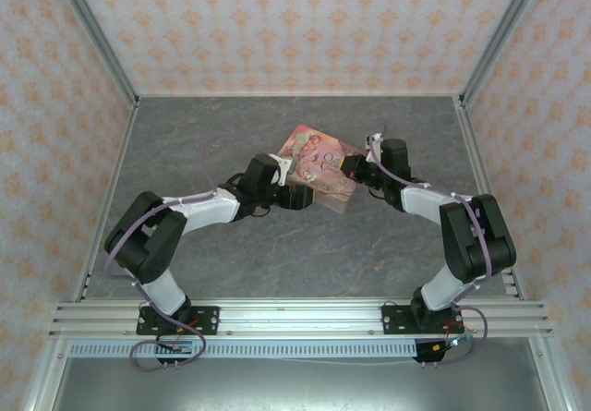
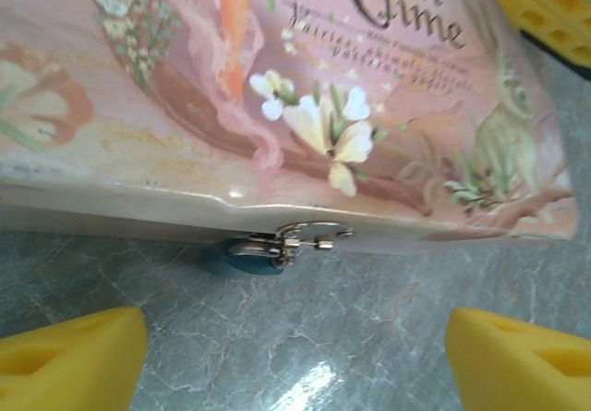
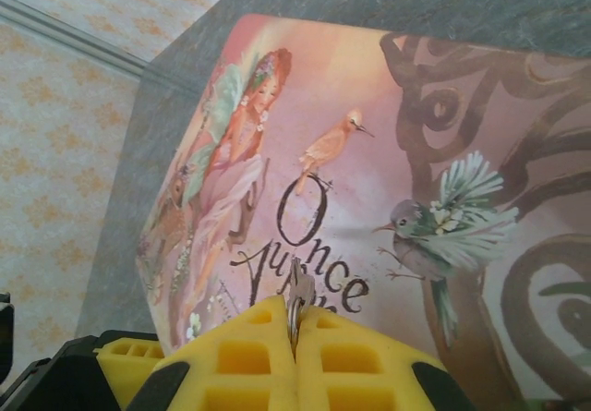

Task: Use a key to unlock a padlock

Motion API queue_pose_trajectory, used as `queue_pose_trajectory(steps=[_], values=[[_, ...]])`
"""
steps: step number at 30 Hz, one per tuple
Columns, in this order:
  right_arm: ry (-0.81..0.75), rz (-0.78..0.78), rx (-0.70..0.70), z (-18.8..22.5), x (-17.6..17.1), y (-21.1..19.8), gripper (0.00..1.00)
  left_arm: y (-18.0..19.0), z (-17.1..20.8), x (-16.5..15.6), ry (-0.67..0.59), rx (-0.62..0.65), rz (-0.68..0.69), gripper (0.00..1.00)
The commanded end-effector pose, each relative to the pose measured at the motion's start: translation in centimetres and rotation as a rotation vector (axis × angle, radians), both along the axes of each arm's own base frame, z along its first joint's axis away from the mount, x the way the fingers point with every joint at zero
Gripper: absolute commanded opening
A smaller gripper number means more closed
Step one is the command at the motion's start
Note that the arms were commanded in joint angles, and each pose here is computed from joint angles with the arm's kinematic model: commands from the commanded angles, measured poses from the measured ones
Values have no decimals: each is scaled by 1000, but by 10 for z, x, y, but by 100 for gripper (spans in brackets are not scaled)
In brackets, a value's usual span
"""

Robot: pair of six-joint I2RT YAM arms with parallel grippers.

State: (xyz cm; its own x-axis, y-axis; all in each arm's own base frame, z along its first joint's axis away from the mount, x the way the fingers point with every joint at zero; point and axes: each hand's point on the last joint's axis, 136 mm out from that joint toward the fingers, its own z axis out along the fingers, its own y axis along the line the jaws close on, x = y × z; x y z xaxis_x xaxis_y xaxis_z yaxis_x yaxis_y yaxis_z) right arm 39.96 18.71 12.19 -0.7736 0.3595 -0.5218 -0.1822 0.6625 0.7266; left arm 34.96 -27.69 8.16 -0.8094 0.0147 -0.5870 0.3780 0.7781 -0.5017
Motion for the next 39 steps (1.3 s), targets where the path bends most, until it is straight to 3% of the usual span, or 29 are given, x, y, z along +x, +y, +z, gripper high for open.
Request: queue_pose_trajectory(steps=[1, 12, 28, 39], values=[[-3, 3, -42, -7, 6, -1, 0, -10, 4, 7, -63, -5, -44, 82], [9, 23, -77, -19, 13, 0, 0, -13, -23, 16, -71, 53, -54, 65], [10, 44, -67, -15, 9, 3, 0, -9, -28, 34, -168, 131, 50, 62], [4, 48, -64, -12, 9, 4, 0, -23, -36, 33, -164, 144, 20, 55]])
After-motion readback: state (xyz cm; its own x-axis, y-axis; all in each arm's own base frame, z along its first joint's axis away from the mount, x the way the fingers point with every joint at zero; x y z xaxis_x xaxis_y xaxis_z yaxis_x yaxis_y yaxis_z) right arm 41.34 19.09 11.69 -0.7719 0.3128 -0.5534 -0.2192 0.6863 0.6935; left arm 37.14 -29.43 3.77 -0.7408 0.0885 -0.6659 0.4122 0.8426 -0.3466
